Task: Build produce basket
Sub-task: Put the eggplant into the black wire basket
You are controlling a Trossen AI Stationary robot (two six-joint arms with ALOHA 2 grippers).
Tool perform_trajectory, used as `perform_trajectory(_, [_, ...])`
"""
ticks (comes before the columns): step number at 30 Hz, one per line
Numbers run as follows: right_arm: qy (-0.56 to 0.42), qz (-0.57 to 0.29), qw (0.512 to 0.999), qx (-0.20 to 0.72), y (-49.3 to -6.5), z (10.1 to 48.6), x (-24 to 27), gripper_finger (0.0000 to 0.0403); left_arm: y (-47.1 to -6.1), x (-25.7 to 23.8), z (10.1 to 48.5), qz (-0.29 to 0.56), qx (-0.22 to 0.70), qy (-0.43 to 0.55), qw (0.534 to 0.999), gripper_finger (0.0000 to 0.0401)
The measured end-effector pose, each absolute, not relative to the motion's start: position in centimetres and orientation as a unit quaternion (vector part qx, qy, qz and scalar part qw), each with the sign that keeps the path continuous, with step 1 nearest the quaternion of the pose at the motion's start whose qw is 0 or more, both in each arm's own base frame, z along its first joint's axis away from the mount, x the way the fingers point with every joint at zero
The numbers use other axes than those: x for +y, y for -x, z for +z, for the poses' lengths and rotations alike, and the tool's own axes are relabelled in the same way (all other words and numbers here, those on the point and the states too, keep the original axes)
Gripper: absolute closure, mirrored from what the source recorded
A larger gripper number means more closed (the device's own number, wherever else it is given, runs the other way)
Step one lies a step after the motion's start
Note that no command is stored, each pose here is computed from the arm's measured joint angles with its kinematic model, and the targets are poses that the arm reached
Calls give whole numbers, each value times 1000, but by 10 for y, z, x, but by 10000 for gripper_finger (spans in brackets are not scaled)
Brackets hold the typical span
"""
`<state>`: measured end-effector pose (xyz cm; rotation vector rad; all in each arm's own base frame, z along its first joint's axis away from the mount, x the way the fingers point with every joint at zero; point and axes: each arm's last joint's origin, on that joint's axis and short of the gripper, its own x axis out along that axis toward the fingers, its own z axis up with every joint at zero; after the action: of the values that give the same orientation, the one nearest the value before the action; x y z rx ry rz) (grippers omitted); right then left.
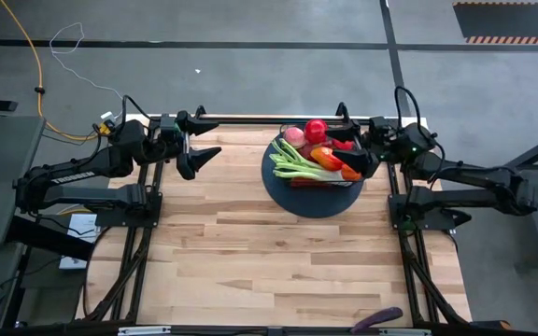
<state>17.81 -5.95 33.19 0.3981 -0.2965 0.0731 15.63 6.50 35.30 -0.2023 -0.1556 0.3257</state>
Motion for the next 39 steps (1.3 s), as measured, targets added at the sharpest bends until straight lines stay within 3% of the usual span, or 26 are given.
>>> perform_trajectory(15, [-225, 34, 965, -132, -179, 332, -60, 13, -156, 66, 352, 178, -73, 103, 976, 4])
perform_trajectory(17, [-252, 30, 964, -80, -181, 338, -60, 13, -156, 66, 351, 178, -71, 104, 976, 4])
perform_trajectory(21, [-274, 15, 951, 142, -185, 341, -46, 13, -156, 66, 347, 184, -52, 109, 975, 4])
perform_trajectory(26, [-345, 71, 856, 379, -186, 338, -6, 13, -156, 67, 342, 197, -29, 126, 972, 4])
perform_trajectory(31, [-400, 91, 743, 529, -185, 340, 58, 13, -156, 68, 342, 224, -32, 119, 967, 4])
perform_trajectory(39, [-418, -52, 630, 652, -181, 300, 160, 13, -156, 69, 342, 228, -22, 73, 971, 4])
